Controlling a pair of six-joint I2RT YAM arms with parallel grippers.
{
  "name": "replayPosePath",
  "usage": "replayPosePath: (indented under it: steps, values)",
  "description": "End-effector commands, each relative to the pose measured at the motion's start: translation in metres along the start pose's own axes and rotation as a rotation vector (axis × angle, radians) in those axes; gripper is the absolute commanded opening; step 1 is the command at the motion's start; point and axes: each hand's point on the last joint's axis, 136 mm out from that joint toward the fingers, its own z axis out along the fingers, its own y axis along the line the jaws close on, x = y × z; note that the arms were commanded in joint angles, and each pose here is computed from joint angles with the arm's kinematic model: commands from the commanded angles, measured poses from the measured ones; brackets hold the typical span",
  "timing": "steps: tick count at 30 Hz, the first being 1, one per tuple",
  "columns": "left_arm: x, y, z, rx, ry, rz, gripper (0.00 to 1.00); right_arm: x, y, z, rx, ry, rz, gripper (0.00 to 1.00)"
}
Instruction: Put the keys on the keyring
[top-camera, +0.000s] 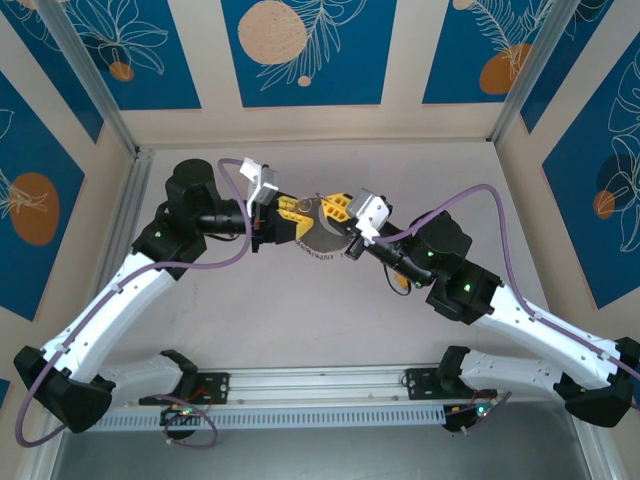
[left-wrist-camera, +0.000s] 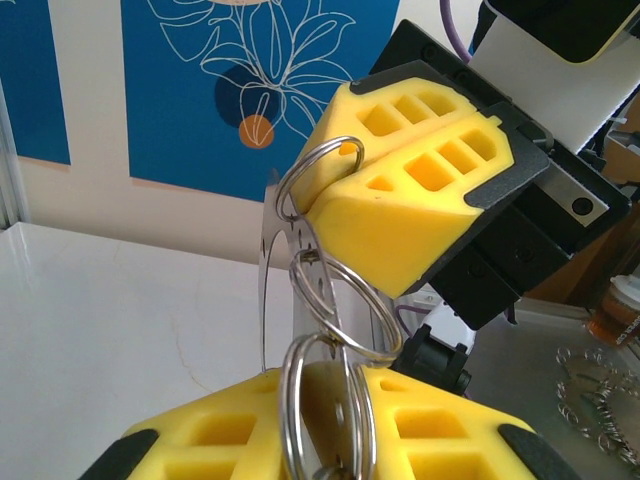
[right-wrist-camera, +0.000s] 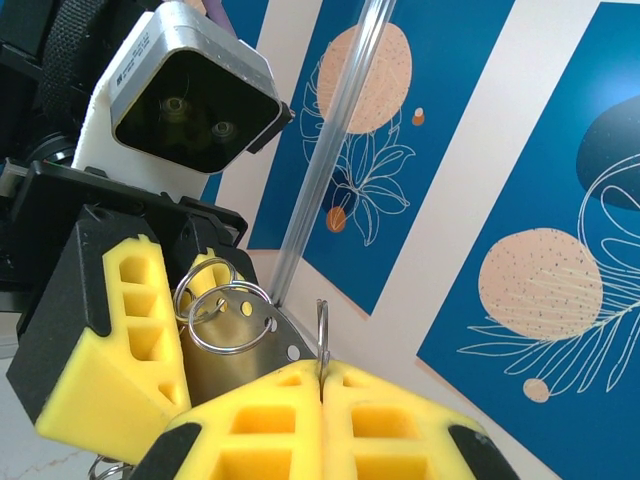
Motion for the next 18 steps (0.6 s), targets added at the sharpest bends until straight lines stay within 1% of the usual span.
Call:
replayPosePath:
  steps: [1,9,11,14,18]
  values:
    - [-0.0114,-0.0069,-0.0038,0.022,-0.009,0.044,0.00,-0.0219,-0.0160,-0.0092,0.061,-0.078,0.031,0.00]
    - [-0.0108,-0.0068,-0.0031,0.026,-0.005,0.043,0.00,-0.0203,-0.0157,-0.0101,0.060,-0.075,0.032,0.10]
    - [-0.0113,-0.0074,-0.0032,0.029,-0.006,0.044,0.00,-0.0200,-0.0156,-0.0105,0.059,-0.074,0.032,0.09]
    - [-0.0124,-0.0077,-0.0037,0.028,-0.008,0.045,0.00,-0.0198,-0.0160,-0.0109,0.059,-0.075,0.032,0.05]
    - [-0.0130,-0.0083,-0.0041,0.028,-0.009,0.046,0.00,-0.0193,-0.0164,-0.0106,0.059,-0.075,0.035,0.04]
